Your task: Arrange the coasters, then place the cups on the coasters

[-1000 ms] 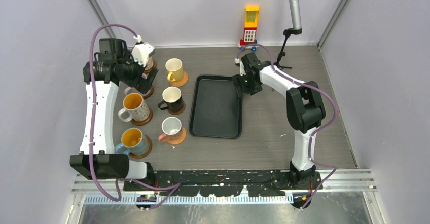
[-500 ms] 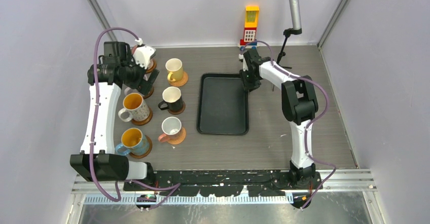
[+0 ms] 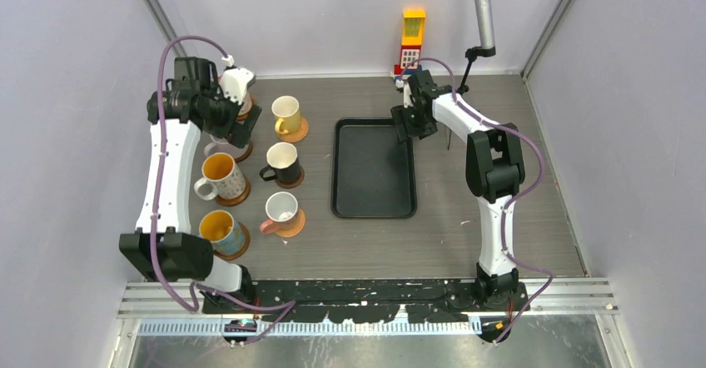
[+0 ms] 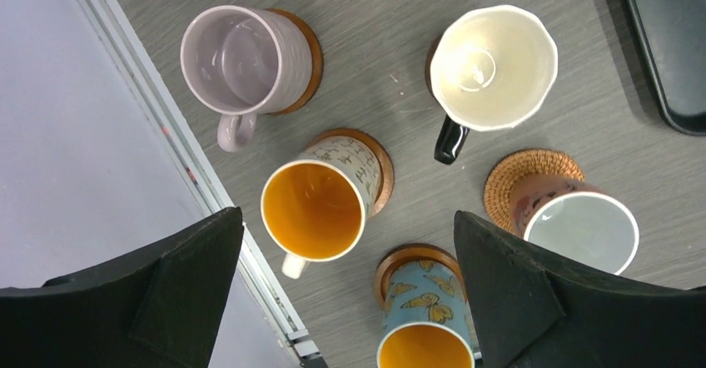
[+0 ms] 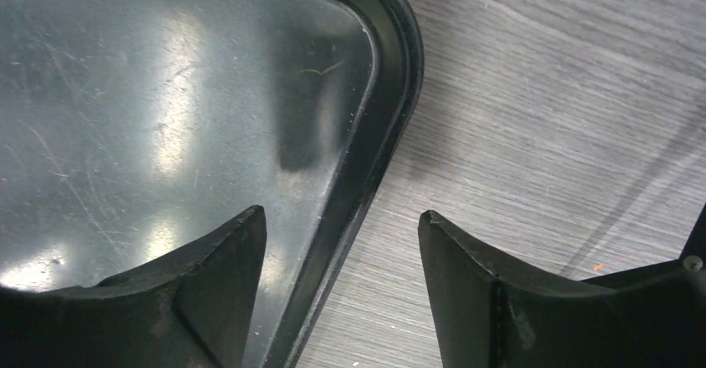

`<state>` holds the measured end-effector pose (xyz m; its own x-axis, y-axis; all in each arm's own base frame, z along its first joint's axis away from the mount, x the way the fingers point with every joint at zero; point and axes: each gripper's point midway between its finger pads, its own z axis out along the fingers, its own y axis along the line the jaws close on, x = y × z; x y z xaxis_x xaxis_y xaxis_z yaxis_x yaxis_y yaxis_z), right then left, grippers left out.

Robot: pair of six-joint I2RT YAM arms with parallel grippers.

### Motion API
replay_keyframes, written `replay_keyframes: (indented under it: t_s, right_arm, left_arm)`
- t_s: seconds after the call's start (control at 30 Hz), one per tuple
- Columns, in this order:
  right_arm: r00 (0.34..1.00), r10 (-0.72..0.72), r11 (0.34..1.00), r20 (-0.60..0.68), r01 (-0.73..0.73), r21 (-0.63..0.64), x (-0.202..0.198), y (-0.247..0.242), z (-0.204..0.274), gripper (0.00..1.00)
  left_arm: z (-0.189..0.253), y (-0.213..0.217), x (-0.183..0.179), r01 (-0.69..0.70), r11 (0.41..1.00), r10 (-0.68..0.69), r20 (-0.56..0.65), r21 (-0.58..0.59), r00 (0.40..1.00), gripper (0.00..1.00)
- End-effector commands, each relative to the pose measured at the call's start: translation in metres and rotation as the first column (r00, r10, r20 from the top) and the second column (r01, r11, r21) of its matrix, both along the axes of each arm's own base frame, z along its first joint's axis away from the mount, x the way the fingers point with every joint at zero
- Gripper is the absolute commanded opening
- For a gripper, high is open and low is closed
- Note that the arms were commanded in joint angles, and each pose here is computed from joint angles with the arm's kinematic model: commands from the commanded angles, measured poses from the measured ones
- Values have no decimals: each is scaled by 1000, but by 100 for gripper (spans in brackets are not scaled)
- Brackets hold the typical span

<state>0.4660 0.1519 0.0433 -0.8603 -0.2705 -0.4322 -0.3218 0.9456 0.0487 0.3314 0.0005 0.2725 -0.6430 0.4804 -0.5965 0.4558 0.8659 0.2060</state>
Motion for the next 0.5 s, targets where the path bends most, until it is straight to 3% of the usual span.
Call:
replay_keyframes:
  t_s: [0.0,0.2,0.47]
  right_arm:
    - [992,31,996,121,-41,80,14,15,61,75]
    - [968,84,974,238,-130,183,6,31,133,79]
    - [923,143,945,356,-234,227,-40,29,204,81]
  left_arm:
    - [-1,2,9,-96,995,94,-85,-22,992,100]
    - [7,1,37,-200,978,191,-128,-63,973,100]
    - [12,-19,78,-240,949,221,-110,-206,969,100]
